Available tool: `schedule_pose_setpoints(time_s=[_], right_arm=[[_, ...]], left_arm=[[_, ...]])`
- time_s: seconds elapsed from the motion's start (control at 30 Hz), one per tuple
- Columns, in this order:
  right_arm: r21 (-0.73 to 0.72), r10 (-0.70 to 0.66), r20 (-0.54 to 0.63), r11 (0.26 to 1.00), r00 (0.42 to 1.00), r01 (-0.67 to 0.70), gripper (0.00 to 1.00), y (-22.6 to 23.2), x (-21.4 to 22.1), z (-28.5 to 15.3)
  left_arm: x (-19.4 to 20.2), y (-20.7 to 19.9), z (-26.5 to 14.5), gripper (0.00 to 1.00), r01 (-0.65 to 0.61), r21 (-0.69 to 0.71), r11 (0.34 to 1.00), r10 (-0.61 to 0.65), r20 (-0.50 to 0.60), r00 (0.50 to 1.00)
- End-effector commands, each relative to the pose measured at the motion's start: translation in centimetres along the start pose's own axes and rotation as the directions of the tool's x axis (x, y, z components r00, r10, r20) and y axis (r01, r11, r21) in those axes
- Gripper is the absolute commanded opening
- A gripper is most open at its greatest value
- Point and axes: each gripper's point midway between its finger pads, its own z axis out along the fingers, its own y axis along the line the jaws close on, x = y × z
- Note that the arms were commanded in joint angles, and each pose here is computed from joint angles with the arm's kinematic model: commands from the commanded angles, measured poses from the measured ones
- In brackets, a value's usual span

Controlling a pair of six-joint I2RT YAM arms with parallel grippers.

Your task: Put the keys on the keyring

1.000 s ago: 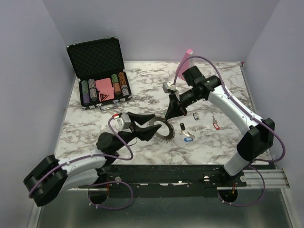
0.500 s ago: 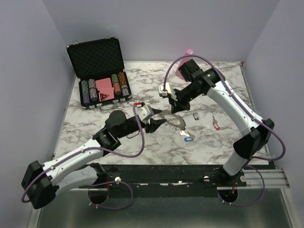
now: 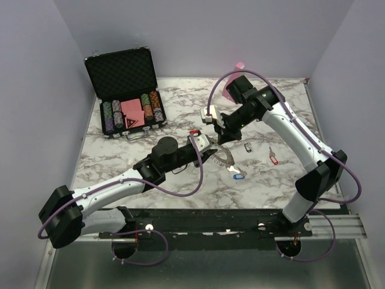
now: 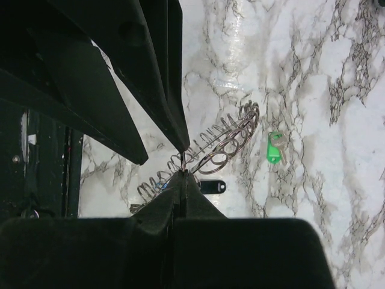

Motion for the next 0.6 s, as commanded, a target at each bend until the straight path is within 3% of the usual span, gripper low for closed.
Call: schedule_pose_setpoints(time_s=[0.0,0.27,0.57], right_arm=[[-0.056,0.045,-0.025,0.997,0.999,-0.046,0.01,1.8,0.5,-0.4],[-0.076,0.051,0.01,0.996,0.999,-0.05,0.01,2.1,-0.2,-0.2],[-0.086,0.052,0.03,0.995,0.998,-0.049,0.01,2.3,-0.6,-0.2]], left_arm=[[-0.7,1.3,0.5,0.39,-0.014,-0.077,0.997,0.015,0.017,1.0],[-0.5,1.3,0.0,0.38,-0.011,-0.094,0.996,0.018,0.075,0.997],[-0.2,0.5,0.0,0.3,-0.007,-0.054,0.999,0.012,0.092,0.996]])
